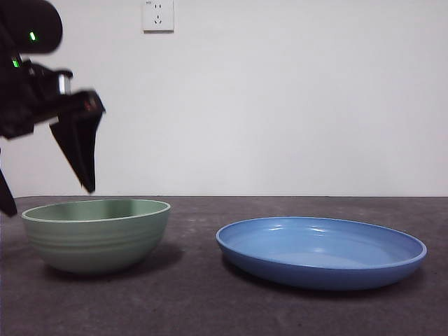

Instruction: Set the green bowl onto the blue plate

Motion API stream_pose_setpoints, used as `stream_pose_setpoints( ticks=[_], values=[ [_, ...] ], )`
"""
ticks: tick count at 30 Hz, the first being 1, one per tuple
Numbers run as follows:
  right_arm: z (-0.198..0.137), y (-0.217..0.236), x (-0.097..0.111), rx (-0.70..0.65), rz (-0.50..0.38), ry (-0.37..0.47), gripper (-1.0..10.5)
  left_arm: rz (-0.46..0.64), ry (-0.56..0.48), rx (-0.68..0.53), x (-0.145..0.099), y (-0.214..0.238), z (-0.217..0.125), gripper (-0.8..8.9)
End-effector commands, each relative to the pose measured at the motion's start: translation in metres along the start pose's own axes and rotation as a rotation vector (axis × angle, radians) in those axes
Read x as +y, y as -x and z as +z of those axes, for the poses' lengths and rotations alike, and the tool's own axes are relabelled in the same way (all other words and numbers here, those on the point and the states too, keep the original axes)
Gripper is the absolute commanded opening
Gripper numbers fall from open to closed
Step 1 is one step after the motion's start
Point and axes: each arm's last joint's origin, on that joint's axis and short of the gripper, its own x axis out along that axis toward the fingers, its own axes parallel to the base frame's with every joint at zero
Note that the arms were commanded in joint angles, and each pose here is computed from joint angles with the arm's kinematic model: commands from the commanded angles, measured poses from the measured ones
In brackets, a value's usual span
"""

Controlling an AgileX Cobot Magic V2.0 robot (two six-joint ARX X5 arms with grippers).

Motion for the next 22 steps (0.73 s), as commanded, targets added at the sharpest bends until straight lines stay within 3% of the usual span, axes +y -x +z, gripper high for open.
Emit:
stream_pose_setpoints(
  ticks=[1,5,12,17,22],
  values=[
    [0.004,0.002,0.002,-0.011,0.011,-0.002,6.2,0.007,-0.009,0.008,0.0,-0.01,0.007,6.52],
    [0.004,0.002,0.003,-0.011,0.01,-0.001,6.2,0.011,-0.004,0.032,0.003,-0.023,0.009,6.45],
    [0.004,0.002,0.002,-0.012,0.01,-0.001,6.2,0.015,0.001,0.055,0.004,-0.031,0.01,3.0],
    [0.004,0.002,0.002,-0.012,0.01,-0.001,6.2,0.014,0.0,0.059,0.004,-0.031,0.009,1.16],
    [0.004,0.002,0.002,-0.012,0.01,-0.001,6.2,0.013,-0.002,0.056,0.003,-0.031,0.01,0.38]
  ],
)
